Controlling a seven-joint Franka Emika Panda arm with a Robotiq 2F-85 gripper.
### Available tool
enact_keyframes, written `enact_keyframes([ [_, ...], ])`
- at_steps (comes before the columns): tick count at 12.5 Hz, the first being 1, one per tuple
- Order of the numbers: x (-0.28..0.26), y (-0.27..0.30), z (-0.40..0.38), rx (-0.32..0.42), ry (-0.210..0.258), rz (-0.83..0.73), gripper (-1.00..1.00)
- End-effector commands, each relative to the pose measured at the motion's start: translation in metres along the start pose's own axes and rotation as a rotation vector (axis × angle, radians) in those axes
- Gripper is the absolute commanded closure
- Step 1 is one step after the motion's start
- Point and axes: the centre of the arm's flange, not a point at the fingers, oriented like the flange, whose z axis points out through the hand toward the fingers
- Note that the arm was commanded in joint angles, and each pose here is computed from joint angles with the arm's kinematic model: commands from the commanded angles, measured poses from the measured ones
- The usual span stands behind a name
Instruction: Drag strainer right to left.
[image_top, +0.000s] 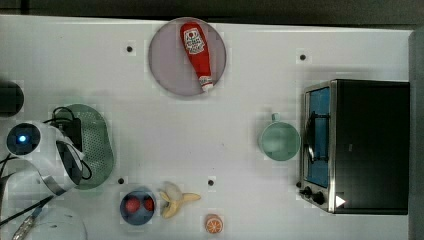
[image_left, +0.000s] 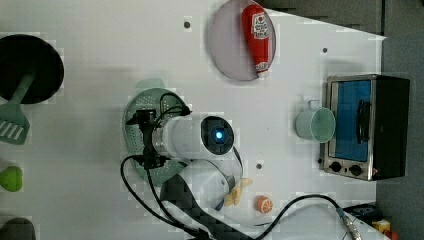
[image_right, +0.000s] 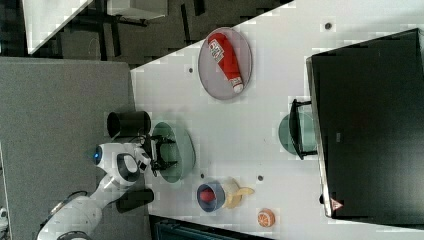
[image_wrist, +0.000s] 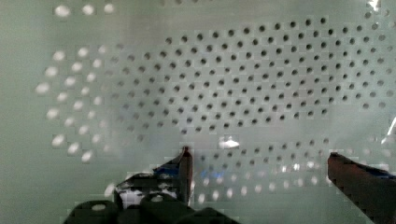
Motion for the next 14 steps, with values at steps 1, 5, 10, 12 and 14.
enact_keyframes([
  [1, 0.017, -0.027, -0.075, 0.019, -0.013, -0.107, -1.0],
  [5, 0.076, -0.054, -0.217, 0.078, 0.01, -0.286, -1.0],
  [10, 0.237, -0.047, -0.401, 0.155, 0.056, -0.432, -1.0],
  [12, 0.313, -0.023, -0.448, 0.113, 0.134, -0.556, -1.0],
  [14, 0.375, 0.005, -0.477, 0.05, 0.187, -0.648, -1.0],
])
